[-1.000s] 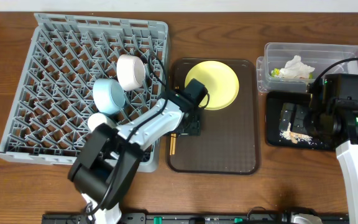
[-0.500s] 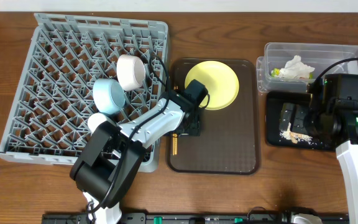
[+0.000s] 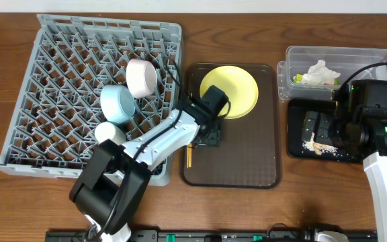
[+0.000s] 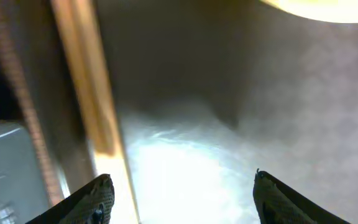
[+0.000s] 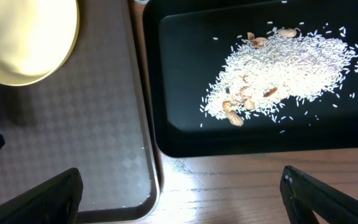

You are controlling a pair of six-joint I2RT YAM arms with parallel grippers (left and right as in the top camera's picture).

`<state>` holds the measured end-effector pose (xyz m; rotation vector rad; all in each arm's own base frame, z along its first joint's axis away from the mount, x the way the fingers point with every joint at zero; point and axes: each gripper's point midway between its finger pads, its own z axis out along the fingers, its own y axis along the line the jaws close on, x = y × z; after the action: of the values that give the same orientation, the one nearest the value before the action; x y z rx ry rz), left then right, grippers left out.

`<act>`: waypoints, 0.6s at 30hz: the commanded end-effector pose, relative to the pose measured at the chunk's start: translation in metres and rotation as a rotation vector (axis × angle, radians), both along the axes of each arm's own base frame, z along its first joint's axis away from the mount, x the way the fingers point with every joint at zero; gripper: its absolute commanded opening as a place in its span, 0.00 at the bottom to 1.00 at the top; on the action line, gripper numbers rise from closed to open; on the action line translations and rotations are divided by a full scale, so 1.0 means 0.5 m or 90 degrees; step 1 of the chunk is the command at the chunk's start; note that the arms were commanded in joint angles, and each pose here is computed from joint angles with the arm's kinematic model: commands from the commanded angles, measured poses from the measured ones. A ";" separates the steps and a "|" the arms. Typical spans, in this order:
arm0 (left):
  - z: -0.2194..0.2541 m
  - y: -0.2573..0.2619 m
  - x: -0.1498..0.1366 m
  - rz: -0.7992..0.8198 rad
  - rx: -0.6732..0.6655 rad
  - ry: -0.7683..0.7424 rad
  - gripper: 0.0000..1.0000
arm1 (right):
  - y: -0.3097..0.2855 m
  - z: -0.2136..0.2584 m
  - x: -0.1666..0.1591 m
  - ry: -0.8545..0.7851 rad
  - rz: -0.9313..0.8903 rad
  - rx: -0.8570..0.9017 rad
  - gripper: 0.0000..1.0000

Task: Sort waste into correct bins and load items into the dishwasher
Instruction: 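Grasp one wooden chopstick on the brown tray with the left gripper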

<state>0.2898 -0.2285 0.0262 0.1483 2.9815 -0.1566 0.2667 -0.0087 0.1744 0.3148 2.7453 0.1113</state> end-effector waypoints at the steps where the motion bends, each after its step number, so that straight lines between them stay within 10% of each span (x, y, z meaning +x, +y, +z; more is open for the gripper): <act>1: -0.012 -0.002 -0.010 -0.016 0.015 0.001 0.73 | -0.008 0.015 0.004 -0.015 -0.002 -0.009 0.99; 18: -0.033 0.023 0.006 -0.007 0.064 -0.018 0.73 | -0.008 0.015 0.003 -0.014 -0.002 -0.009 0.99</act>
<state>0.2930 -0.2247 0.0169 0.1739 2.9587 -0.0607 0.2666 -0.0086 0.1743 0.3148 2.7457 0.1118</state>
